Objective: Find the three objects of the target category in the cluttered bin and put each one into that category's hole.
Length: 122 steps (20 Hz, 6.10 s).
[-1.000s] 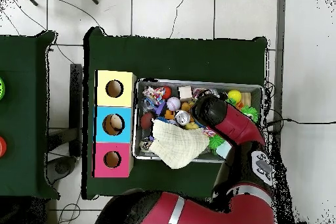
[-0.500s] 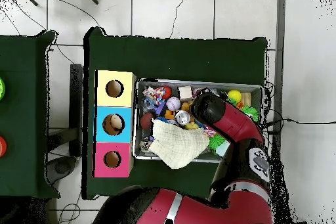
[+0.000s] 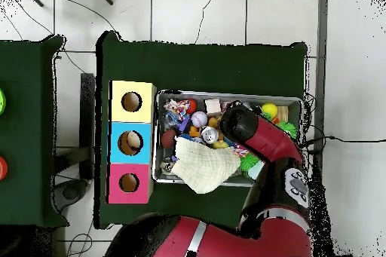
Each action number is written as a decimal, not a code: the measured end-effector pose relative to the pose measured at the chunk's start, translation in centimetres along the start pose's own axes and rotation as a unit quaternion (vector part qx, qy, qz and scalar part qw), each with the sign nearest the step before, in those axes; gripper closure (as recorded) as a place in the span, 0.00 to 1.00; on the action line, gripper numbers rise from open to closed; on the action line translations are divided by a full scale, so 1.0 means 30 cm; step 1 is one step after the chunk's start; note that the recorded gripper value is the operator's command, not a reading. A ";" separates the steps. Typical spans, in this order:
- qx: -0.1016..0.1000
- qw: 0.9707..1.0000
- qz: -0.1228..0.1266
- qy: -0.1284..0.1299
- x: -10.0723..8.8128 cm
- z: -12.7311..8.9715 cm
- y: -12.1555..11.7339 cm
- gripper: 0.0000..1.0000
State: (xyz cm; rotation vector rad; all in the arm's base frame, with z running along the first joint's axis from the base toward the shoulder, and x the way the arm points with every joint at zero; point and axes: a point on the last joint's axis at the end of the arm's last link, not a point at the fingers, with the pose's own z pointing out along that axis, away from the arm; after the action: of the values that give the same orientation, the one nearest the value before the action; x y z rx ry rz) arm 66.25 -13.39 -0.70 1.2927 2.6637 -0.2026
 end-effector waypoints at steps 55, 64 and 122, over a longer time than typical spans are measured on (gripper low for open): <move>-0.093 0.995 -0.027 -0.036 0.214 -0.815 0.007 1.00; -0.107 0.993 -0.034 -0.035 0.231 -0.844 0.039 1.00; -0.102 0.988 -0.116 0.009 1.028 -0.769 0.272 1.00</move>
State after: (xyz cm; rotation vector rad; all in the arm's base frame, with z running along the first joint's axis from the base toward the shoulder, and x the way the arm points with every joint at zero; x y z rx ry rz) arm 51.70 19.74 14.83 0.9288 2.7613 0.0527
